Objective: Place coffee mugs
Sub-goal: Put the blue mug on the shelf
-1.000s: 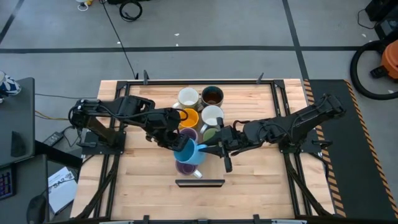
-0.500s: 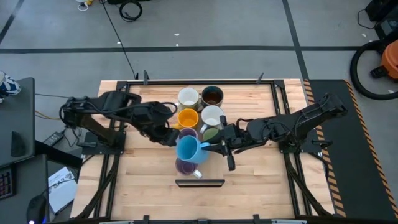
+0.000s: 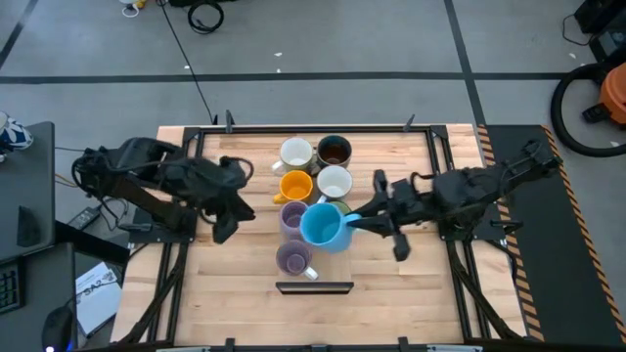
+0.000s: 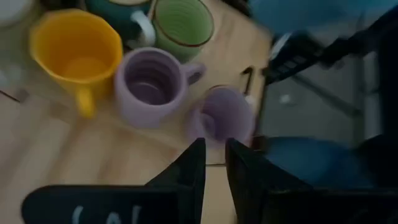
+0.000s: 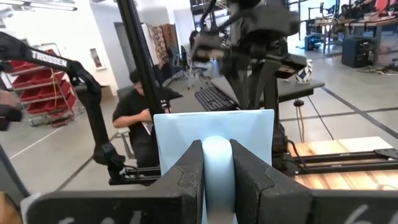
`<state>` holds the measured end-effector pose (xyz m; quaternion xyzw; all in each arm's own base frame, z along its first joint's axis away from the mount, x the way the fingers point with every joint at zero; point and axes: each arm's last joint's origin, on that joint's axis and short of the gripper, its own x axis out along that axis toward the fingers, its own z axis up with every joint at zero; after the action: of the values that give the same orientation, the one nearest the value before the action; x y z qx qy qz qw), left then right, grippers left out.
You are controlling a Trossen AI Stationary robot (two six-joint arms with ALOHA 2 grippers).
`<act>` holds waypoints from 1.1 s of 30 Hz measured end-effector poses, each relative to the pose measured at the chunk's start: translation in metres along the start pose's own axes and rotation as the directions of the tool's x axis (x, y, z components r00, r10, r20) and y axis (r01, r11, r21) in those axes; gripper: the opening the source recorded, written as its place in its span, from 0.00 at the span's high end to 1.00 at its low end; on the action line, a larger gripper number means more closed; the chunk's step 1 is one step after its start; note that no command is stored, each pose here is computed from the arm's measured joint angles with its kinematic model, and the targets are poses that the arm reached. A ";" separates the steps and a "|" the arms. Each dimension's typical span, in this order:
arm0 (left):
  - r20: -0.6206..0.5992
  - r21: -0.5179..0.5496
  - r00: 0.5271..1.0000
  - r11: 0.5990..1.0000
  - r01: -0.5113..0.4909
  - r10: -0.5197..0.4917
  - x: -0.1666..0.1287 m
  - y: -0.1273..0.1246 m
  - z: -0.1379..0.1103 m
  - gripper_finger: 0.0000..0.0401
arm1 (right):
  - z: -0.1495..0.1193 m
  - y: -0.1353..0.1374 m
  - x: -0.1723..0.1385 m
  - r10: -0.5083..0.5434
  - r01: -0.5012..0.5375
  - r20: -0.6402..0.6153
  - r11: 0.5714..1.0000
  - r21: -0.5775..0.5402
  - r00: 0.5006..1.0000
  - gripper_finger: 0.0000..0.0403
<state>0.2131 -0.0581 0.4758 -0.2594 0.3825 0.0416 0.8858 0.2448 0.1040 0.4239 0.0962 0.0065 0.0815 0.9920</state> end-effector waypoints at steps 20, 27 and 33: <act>0.122 0.157 0.993 0.988 -0.010 -0.010 0.055 0.049 -0.098 0.83 | -0.023 0.043 -0.073 -0.115 0.115 0.021 0.993 0.016 0.993 0.86; 0.203 0.140 0.977 0.990 0.033 -0.061 0.066 0.069 -0.120 0.83 | -0.065 0.056 -0.086 -0.124 0.114 0.111 0.989 0.092 0.986 0.86; 0.227 0.158 0.970 0.986 0.050 -0.086 0.081 0.077 -0.131 0.83 | -0.104 0.062 -0.090 -0.152 0.141 0.153 0.986 0.085 0.976 0.86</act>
<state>0.1632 -0.0661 0.3112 -0.1977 0.2687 0.0120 0.9427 0.1431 0.1691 0.3329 0.1380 -0.0627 -0.0001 0.9884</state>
